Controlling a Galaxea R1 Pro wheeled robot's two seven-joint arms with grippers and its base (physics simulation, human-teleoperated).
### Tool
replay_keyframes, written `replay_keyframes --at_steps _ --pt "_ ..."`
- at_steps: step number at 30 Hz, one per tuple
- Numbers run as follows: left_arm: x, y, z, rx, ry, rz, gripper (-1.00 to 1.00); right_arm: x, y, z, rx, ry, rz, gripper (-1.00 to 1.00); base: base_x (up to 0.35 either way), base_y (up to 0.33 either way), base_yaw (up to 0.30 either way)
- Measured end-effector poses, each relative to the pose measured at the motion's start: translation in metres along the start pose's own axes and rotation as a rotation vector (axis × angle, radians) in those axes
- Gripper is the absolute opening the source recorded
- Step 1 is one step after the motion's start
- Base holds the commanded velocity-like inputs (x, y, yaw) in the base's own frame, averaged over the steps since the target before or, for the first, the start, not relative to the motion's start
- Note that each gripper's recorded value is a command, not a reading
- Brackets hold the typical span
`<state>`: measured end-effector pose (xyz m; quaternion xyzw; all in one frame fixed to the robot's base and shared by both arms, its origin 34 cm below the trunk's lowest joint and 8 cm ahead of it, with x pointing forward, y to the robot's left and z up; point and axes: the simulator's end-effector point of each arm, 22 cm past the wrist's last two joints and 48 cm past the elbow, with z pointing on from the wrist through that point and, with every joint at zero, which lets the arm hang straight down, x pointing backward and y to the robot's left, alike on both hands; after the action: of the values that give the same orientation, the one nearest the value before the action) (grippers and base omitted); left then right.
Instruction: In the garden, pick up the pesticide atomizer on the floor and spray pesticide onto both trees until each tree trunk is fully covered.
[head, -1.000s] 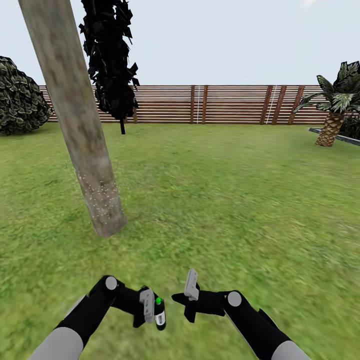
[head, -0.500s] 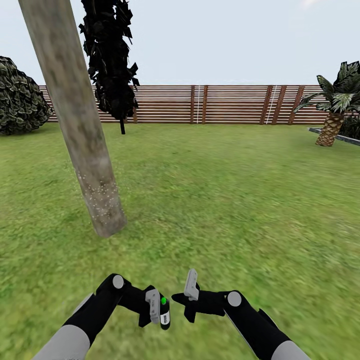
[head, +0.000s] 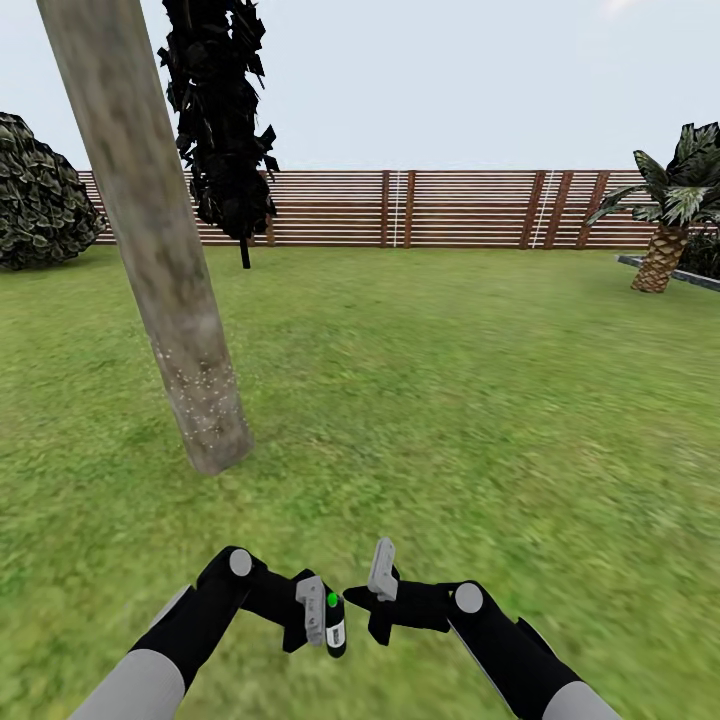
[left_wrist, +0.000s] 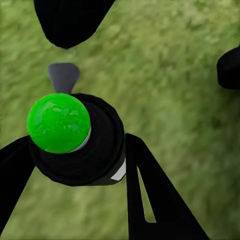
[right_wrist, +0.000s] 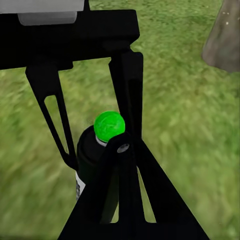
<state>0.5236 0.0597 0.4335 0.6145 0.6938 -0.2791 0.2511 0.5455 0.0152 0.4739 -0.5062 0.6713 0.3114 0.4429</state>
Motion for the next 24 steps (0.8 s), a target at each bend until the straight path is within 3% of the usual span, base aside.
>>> replay_keyframes --at_steps 24 --pt "-0.014 0.001 0.003 0.001 -0.030 0.006 -1.00 0.001 0.000 0.000 0.000 0.002 0.000 -1.00 0.000 0.000 0.000"
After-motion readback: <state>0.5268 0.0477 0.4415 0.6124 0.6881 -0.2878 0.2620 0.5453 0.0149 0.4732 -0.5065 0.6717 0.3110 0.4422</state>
